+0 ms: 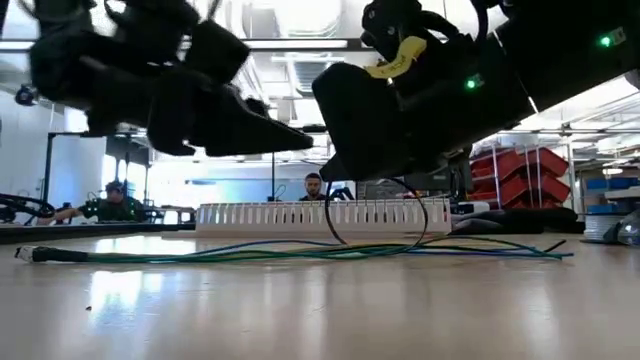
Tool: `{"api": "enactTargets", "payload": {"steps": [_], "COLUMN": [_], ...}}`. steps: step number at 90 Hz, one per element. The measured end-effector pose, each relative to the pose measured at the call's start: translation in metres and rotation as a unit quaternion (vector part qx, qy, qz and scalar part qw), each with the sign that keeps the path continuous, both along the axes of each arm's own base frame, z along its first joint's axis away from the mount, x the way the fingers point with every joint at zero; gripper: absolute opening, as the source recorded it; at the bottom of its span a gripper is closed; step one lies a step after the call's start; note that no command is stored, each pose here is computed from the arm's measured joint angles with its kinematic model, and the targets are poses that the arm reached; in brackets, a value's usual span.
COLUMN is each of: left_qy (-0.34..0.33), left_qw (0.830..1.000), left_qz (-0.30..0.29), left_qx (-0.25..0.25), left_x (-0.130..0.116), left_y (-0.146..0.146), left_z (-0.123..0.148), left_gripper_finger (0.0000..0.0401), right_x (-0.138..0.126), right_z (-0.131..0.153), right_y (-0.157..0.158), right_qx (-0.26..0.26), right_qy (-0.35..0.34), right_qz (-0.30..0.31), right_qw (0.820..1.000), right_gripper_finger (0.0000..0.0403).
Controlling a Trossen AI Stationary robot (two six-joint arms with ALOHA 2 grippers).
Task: Ziptie cables
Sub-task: Insert the black ziptie on the cable wires
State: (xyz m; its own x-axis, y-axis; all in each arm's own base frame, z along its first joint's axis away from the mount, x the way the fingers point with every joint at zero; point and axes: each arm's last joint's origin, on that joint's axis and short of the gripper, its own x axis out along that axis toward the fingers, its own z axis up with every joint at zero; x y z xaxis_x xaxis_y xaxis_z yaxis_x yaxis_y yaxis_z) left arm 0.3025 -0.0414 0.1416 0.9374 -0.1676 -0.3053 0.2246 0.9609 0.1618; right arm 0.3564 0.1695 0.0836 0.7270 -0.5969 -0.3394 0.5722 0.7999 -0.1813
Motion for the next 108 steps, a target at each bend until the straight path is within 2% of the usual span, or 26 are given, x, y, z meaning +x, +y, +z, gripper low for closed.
{"api": "enactTargets", "payload": {"steps": [12, 23, 35, 48, 72, 108], "left_qy": [0.082, 0.1, 0.109, 0.128, 0.131, 0.142], "left_qw": [0.994, 0.99, 0.989, 0.99, 0.989, 0.987], "left_qz": [-0.069, -0.094, -0.093, -0.061, -0.056, -0.047], "left_qx": [0.01, 0.028, 0.031, 0.025, 0.028, 0.052], "left_x": [0.02, 0.029, 0.034, 0.038, 0.038, 0.035], "left_y": [0.007, 0.005, 0.004, 0.005, 0.006, 0.007], "left_z": [0.005, 0.014, 0.02, 0.024, 0.025, 0.027], "left_gripper_finger": [0.0218, 0.0186, 0.0148, 0.0101, 0.0011, 0.0], "right_x": [0.0, 0.0, 0.0, -0.001, -0.001, -0.001], "right_z": [0.0, 0.0, 0.0, -0.001, -0.001, -0.001], "right_y": [0.0, 0.0, 0.0, -0.001, -0.001, 0.0], "right_qx": [0.012, 0.012, 0.012, 0.018, 0.018, 0.022], "right_qy": [-0.01, -0.01, -0.01, -0.013, -0.014, -0.017], "right_qz": [-0.006, -0.006, -0.006, -0.012, -0.013, -0.013], "right_qw": [1.0, 1.0, 1.0, 1.0, 1.0, 1.0], "right_gripper_finger": [0.0001, 0.0001, 0.0002, 0.0002, 0.0002, 0.0003]}}
